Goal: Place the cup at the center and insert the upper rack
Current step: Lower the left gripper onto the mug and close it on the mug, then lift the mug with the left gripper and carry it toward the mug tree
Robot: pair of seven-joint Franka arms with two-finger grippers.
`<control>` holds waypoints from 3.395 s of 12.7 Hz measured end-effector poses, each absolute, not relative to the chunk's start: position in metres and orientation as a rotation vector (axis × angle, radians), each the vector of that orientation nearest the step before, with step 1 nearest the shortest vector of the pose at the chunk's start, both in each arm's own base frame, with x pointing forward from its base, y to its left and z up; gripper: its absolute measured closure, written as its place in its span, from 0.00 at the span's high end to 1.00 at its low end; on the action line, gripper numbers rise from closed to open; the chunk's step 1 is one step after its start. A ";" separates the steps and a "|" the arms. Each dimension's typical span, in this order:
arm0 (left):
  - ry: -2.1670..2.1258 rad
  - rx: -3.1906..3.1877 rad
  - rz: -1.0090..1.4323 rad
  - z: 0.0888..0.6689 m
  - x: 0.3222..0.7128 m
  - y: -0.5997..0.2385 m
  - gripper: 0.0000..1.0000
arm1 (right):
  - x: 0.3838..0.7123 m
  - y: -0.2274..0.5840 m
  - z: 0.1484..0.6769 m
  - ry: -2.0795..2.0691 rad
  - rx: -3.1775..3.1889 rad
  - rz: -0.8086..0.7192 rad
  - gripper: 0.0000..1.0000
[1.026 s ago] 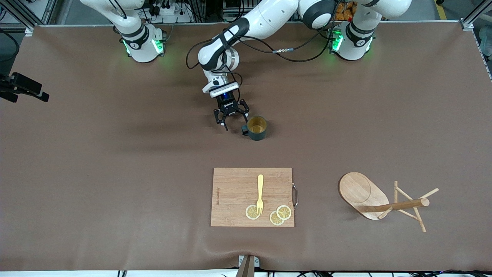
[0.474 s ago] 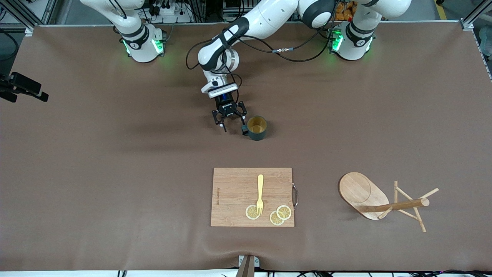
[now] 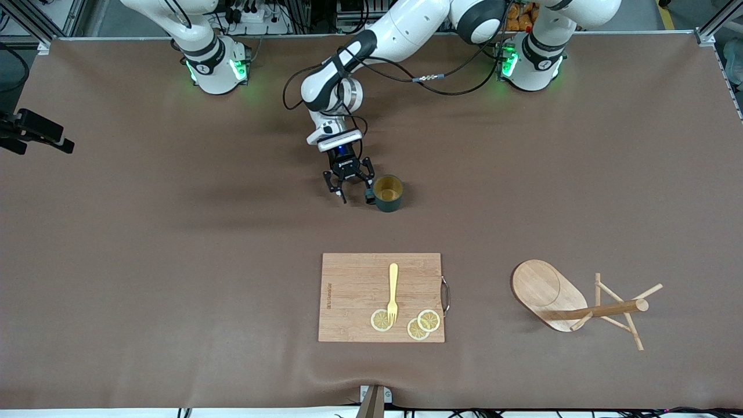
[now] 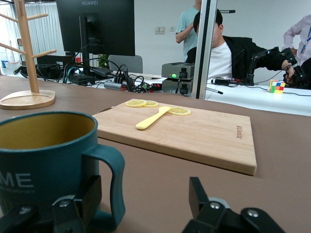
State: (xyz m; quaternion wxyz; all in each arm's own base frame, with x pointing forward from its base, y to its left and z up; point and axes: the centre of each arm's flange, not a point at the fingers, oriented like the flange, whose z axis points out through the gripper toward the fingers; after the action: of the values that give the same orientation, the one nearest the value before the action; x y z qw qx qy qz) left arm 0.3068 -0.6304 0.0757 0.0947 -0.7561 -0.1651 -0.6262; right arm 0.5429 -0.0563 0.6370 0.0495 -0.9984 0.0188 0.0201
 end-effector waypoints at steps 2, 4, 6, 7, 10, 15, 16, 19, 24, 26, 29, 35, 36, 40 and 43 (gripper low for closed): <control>-0.494 -2.238 -1.860 0.073 0.308 -0.629 0.78 | 0.543 -0.056 0.637 0.057 -3.041 0.061 1.00; -0.493 -2.239 -1.861 0.073 0.309 -0.629 0.72 | 0.543 -0.056 0.637 0.057 -3.041 0.061 1.00; -0.491 -2.241 -1.859 0.072 0.309 -0.628 0.55 | 0.543 -0.056 0.637 0.057 -3.041 0.061 1.00; -0.490 -2.241 -1.859 0.071 0.309 -0.628 0.51 | 0.543 -0.056 0.637 0.057 -3.041 0.061 1.00; -0.495 -2.241 -1.859 0.065 0.308 -0.626 0.41 | 0.543 -0.056 0.637 0.057 -3.041 0.061 1.00; -0.543 -2.246 -1.877 0.059 0.307 -0.624 0.21 | 0.543 -0.051 0.637 0.044 -3.042 0.062 1.00; -0.543 -2.246 -1.877 0.059 0.307 -0.624 0.21 | 0.544 -0.049 0.637 0.037 -3.042 0.062 1.00; -0.542 -2.246 -1.877 0.059 0.307 -0.624 0.08 | 0.544 -0.047 0.637 0.033 -3.042 0.062 1.00; -0.544 -2.245 -1.878 0.059 0.307 -0.624 0.05 | 0.544 -0.047 0.637 0.033 -3.042 0.062 1.00; -0.553 -2.246 -1.883 0.063 0.308 -0.626 0.05 | 0.544 -0.047 0.637 0.032 -3.042 0.062 1.00; -0.600 -2.259 -1.900 0.090 0.313 -0.638 0.05 | 0.544 -0.047 0.637 0.032 -3.042 0.062 1.00; -0.771 -2.371 -1.786 0.185 0.294 -0.670 0.05 | 0.544 -0.047 0.637 0.032 -3.042 0.063 1.00; -0.784 -2.380 -1.771 0.188 0.291 -0.672 0.05 | 0.544 -0.047 0.637 0.032 -3.042 0.063 1.00; -0.835 -2.431 -1.690 0.191 0.275 -0.677 0.05 | 0.544 -0.047 0.637 0.031 -3.042 0.064 1.00; -0.916 -2.486 -1.607 0.221 0.267 -0.684 0.05 | 0.545 -0.047 0.635 0.031 -3.042 0.068 1.00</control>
State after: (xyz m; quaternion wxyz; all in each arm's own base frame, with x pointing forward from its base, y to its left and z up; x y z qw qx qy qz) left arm 0.2668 -0.6836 0.2214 0.0216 -0.8021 -0.2957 -0.5184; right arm 0.5447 -0.0470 0.6353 0.0494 -0.9985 0.0103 0.0224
